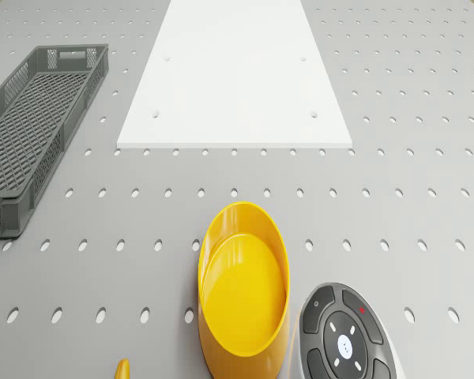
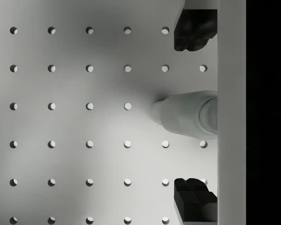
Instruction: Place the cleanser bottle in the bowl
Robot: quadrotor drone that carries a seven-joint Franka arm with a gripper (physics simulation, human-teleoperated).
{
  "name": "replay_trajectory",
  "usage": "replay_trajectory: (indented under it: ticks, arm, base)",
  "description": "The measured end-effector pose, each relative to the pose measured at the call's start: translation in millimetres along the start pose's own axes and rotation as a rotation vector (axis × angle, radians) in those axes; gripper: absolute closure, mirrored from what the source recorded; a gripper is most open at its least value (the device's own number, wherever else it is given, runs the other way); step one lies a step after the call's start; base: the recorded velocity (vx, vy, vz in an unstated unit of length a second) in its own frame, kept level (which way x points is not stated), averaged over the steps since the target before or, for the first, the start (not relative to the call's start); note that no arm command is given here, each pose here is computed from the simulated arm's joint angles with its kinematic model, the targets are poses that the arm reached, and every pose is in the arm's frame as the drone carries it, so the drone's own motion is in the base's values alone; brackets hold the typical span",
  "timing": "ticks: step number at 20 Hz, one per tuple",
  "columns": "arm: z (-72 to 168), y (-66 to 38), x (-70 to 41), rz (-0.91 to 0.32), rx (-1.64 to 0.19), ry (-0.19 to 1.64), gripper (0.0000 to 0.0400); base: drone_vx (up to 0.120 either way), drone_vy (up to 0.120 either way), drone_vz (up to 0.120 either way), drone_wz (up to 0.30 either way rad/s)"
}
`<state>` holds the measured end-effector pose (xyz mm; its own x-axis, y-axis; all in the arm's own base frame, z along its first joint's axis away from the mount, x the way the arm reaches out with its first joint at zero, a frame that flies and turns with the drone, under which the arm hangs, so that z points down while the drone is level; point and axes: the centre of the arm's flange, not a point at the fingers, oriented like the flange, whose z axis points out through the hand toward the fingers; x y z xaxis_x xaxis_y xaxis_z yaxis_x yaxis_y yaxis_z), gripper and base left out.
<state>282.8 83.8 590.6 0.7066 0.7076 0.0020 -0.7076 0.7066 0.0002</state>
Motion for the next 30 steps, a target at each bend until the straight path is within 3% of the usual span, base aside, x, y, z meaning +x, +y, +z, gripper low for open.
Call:
replay_trajectory:
  ticks: [20, 24, 27, 30]
  arm:
    - [12, -8.5, 8.9, 0.000, 0.000, 0.000, 0.0000]
    - [12, -9.2, 9.6, 0.000, 0.000, 0.000, 0.0165]
    - [12, -9.5, 9.8, 0.000, 0.000, 0.000, 0.0223]
    - [12, -9.6, 10.0, 0.000, 0.000, 0.001, 0.0245]
  base:
    - [0.000, 0.000, 0.000, 0.000]
    - [0.000, 0.000, 0.000, 0.000]
    - [0.000, 0.000, 0.000, 0.000]
    - [0.000, 0.000, 0.000, 0.000]
